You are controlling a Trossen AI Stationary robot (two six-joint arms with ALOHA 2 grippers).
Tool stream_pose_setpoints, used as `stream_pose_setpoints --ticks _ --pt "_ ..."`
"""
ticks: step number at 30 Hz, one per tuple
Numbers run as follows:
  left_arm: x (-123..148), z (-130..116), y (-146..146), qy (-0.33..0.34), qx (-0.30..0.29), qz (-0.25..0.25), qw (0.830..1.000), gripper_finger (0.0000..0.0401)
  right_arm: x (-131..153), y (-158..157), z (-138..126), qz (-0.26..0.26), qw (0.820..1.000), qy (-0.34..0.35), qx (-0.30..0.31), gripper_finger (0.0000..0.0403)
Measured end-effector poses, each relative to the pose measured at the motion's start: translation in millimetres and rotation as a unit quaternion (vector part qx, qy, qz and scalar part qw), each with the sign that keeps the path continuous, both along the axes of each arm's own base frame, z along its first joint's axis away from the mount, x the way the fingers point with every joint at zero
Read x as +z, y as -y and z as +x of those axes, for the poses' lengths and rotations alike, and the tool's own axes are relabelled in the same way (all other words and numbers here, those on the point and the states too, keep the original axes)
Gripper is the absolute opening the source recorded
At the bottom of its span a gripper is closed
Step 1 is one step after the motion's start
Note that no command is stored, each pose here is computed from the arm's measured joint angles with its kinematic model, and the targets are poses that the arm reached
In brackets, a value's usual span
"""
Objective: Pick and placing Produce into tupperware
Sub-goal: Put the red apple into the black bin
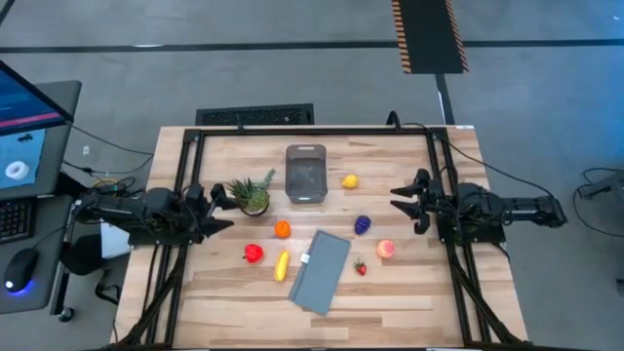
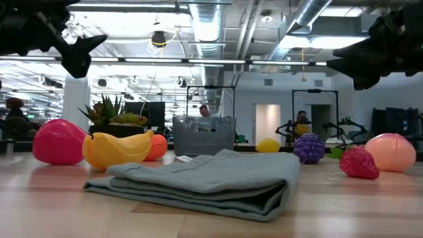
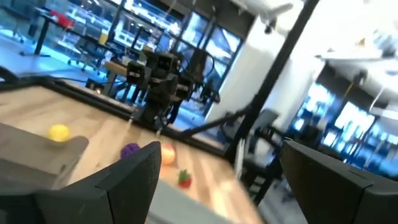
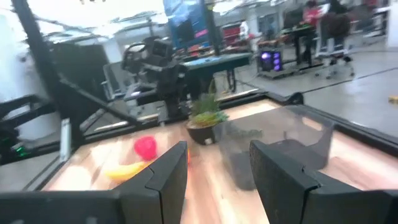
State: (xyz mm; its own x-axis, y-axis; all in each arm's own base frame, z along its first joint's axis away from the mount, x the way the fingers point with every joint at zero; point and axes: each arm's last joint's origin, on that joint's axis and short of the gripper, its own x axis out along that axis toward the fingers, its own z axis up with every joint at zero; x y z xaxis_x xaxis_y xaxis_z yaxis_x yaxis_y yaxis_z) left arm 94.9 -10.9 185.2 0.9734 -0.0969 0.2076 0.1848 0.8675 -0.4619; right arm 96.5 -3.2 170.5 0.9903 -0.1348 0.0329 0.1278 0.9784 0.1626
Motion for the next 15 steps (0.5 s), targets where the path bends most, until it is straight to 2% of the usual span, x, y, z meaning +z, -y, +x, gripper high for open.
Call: stream_pose_setpoints --ticks 5,8,15 --pt "6.6 -1.6 -1.3 0.034 0.017 -0.02 0.999 0.0316 8.8 0.4 -0.7 0.074 0.996 0.057 0.005 0.0196" --pt "9.4 -2.3 -2.7 0.049 0.041 -0.012 0.998 0.0316 15.7 0.4 -1.8 0.119 0.988 0.099 0.013 0.0196" --pt "8.6 -2.2 -4.9 0.044 0.079 -0.021 0.996 0.0316 29.0 0.4 -5.5 0.15 0.973 0.172 0.027 0.0196"
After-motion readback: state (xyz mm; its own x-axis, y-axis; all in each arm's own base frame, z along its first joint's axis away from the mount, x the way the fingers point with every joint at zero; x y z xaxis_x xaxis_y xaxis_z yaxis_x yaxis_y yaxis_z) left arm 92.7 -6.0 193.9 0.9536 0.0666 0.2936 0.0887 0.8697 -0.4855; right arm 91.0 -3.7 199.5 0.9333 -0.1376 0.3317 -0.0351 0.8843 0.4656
